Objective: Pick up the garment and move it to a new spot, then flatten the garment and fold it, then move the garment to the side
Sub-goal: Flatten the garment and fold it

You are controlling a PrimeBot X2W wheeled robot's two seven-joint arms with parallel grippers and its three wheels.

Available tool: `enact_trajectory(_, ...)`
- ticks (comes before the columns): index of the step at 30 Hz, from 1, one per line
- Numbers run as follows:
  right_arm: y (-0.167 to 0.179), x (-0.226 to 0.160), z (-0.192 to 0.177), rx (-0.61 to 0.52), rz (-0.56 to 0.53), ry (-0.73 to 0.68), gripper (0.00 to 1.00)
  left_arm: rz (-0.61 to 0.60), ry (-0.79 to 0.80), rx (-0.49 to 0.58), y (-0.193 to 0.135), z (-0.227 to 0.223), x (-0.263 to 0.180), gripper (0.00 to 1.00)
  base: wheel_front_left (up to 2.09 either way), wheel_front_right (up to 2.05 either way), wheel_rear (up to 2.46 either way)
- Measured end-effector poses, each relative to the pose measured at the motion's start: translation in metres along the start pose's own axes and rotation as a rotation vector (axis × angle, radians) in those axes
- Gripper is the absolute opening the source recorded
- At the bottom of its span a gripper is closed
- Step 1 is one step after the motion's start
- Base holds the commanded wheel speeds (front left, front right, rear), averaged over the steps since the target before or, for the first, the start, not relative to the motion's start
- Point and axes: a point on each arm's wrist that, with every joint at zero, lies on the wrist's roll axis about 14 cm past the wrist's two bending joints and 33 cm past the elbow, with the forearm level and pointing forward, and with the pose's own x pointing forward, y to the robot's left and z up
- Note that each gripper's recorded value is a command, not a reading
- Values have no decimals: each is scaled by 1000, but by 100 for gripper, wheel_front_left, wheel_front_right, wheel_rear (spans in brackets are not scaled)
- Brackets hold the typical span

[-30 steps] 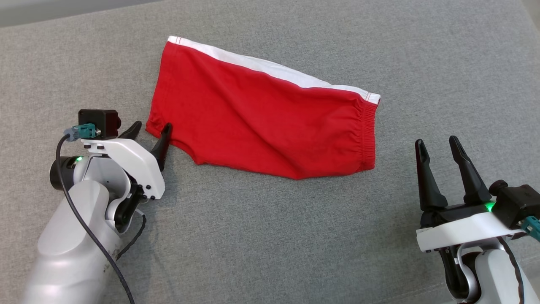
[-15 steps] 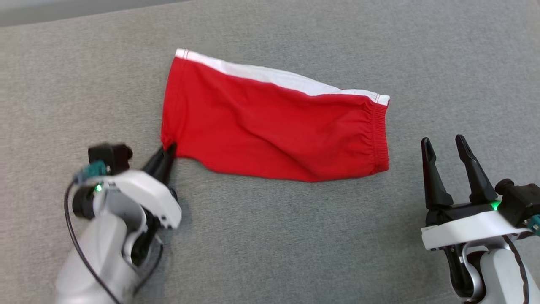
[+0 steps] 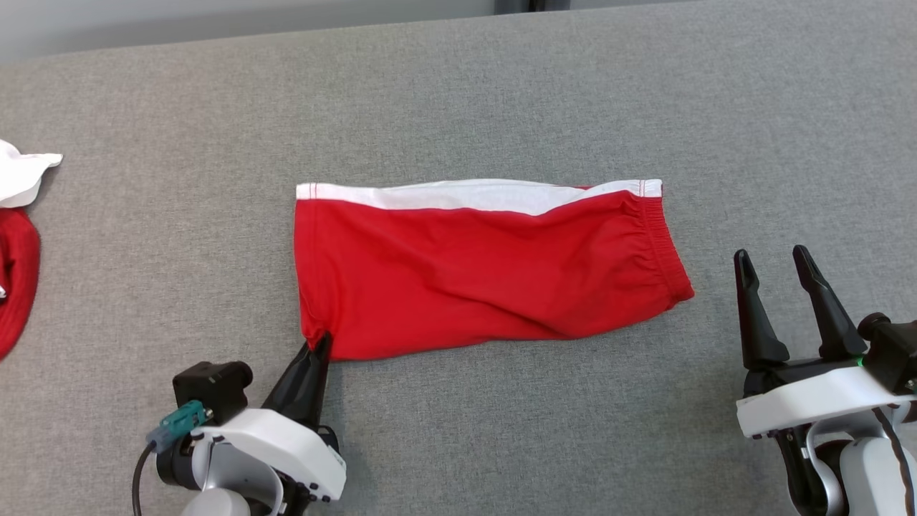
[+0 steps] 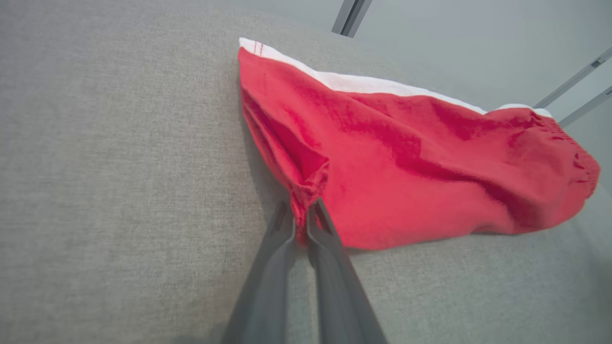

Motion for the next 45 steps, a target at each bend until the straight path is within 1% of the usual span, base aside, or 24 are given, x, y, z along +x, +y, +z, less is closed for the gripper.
enact_trajectory(2,1,-1,-1,0,3,8,100,-3,-1,-4,-3,1,-5,0,0,0,0)
enact_trajectory(4,1,-3,-2,1,2,16,100,-9,-13,-6,-5,5,-8,65,0,0,0)
enact_trajectory(5,1,-4,-1,2,2,17,100,-9,-21,-8,-6,7,-9,100,0,0,0)
enact_trajectory(8,2,-6,3,0,1,14,100,6,-121,10,-3,26,-12,100,0,0,0)
enact_trajectory(10,1,-7,9,-11,-1,0,100,9,-217,19,-3,45,-14,100,0,0,0)
enact_trajectory(12,0,-8,16,-27,-4,-16,100,28,-304,64,0,61,-18,100,0,0,0)
enact_trajectory(16,2,-9,27,-47,-2,-39,100,55,-430,162,5,94,-25,100,0,0,0)
enact_trajectory(22,6,-15,35,-59,6,-47,100,99,-534,274,18,129,-41,100,0,0,0)
enact_trajectory(28,8,-20,37,-68,10,-38,100,125,-543,316,31,134,-53,100,0,0,0)
enact_trajectory(37,6,-20,28,-59,6,-4,100,136,-536,315,34,131,-56,100,0,0,0)
enact_trajectory(41,7,-13,21,-45,10,25,100,132,-530,308,33,129,-55,100,0,0,0)
enact_trajectory(45,21,1,5,-26,51,80,100,127,-522,301,31,127,-51,100,0,0,0)
